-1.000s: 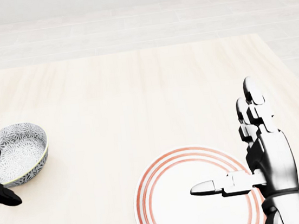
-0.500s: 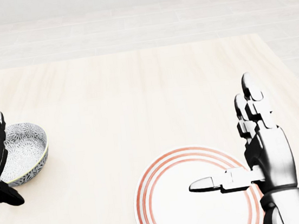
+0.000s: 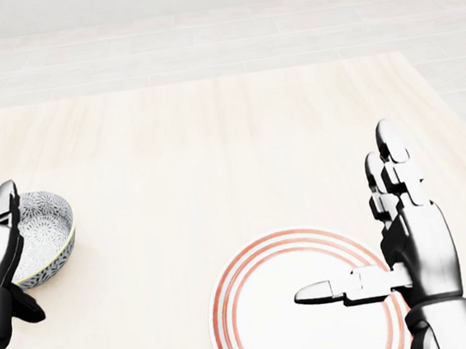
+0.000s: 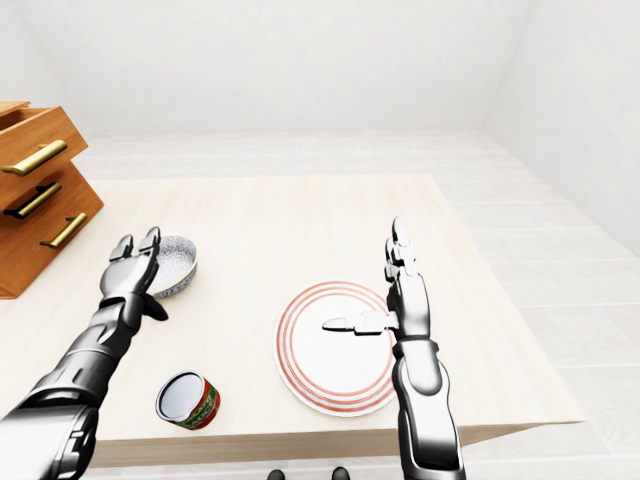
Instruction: Put the bowl on the plate.
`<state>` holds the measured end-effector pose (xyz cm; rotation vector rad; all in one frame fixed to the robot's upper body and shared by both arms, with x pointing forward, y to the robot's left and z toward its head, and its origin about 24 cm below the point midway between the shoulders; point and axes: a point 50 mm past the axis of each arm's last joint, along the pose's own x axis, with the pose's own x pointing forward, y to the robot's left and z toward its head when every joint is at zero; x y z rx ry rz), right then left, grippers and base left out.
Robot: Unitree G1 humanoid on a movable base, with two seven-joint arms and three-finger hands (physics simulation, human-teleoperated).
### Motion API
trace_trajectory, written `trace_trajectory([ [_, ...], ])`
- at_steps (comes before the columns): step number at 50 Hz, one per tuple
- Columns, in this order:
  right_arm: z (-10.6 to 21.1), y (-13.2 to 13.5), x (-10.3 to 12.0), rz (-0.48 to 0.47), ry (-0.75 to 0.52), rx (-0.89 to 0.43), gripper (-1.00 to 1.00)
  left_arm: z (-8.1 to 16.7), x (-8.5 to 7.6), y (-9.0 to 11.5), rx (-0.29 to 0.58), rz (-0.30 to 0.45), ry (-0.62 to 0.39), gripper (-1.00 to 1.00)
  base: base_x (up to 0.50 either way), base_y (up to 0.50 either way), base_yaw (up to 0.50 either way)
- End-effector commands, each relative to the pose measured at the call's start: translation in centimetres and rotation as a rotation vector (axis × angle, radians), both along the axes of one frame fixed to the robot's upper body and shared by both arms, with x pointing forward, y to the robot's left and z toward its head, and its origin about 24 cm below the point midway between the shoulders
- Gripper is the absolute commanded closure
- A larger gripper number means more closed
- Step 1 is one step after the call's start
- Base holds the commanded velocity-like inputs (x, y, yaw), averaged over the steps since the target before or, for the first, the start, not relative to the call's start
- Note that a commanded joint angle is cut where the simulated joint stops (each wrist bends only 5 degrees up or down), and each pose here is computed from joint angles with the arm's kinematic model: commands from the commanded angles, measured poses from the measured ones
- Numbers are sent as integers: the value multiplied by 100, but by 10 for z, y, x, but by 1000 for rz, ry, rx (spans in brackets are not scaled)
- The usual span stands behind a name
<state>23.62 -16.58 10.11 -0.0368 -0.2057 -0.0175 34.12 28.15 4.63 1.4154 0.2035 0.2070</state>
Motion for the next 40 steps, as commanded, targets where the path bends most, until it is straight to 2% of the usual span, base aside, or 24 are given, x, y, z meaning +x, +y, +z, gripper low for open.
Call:
trace_trajectory([
  [1, -2, 0, -2, -2, 9, 3, -100, -8, 0, -5, 9, -3, 17, -100, 0, 0, 0],
  [30, -5, -1, 0, 3, 24, 2, -100, -16, 1, -13, 5, -17, 55, -100, 0, 0, 0],
  [40, -4, -1, 0, 4, 17, 3, -100, -20, 1, -18, -30, -14, 78, -100, 0, 0, 0],
])
